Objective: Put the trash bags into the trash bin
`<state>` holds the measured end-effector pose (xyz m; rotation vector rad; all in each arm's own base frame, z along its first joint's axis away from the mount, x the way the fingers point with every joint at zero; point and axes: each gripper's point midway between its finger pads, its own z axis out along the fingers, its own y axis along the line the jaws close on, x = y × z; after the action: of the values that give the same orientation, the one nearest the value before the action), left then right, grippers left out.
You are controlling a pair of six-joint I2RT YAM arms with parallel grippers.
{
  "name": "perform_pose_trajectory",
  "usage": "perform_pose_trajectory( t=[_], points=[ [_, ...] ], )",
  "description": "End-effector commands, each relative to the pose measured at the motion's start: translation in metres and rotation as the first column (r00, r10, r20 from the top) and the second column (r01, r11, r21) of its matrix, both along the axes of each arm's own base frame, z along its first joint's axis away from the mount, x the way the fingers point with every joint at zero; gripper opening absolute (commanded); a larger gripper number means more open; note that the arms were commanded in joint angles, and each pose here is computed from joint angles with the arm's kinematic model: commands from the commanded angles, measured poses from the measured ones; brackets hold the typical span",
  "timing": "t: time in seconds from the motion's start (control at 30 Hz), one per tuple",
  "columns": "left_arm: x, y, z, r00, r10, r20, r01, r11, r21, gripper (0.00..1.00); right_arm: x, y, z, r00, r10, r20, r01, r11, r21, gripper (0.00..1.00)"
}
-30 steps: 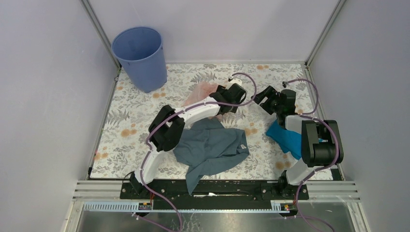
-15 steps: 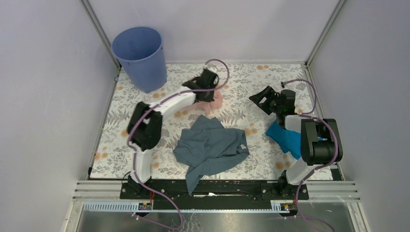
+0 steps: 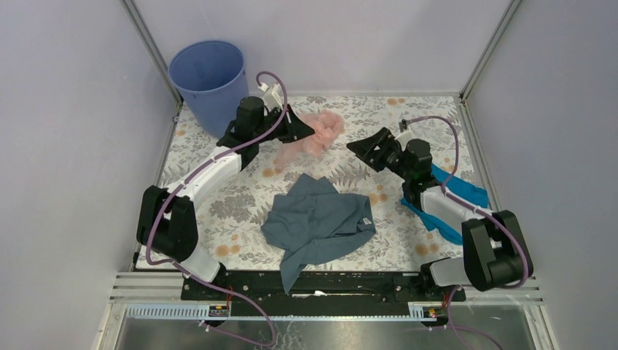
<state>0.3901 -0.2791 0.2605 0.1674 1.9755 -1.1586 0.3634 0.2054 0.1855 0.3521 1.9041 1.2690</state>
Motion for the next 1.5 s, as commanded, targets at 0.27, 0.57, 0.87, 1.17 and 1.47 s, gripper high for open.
perform_pose_trajectory(
  t=[0.27, 0.57, 0.87, 1.17, 1.47],
  points=[
    [-0.047, -0.025, 0.064, 0.967, -0.239, 0.086, 0.254, 0.924, -0.285, 0.0, -0.021, -0.002, 0.001, 0.975, -0.171, -0.144, 0.204, 0.946, 0.252, 0.57],
    [-0.056, -0.027, 0.07, 0.958, -0.275, 0.083, 0.286, 0.896, -0.339, 0.0, -0.024, 0.009, 0.018, 0.985, -0.143, -0.1, 0.165, 0.95, 0.265, 0.64],
    [-0.056, -0.03, 0.066, 0.958, -0.277, 0.073, 0.285, 0.898, -0.336, 0.0, -0.035, -0.007, 0.031, 0.974, -0.223, -0.049, 0.228, 0.93, 0.287, 0.56],
    [-0.059, -0.035, 0.065, 0.953, -0.294, 0.066, 0.299, 0.892, -0.339, 0.0, -0.029, 0.002, 0.046, 0.976, -0.219, -0.007, 0.212, 0.935, 0.284, 0.62],
    [-0.066, -0.045, 0.057, 0.947, -0.318, 0.053, 0.318, 0.894, -0.317, 0.0, -0.017, 0.022, 0.051, 0.981, -0.195, 0.003, 0.183, 0.926, 0.329, 0.59]
  ],
)
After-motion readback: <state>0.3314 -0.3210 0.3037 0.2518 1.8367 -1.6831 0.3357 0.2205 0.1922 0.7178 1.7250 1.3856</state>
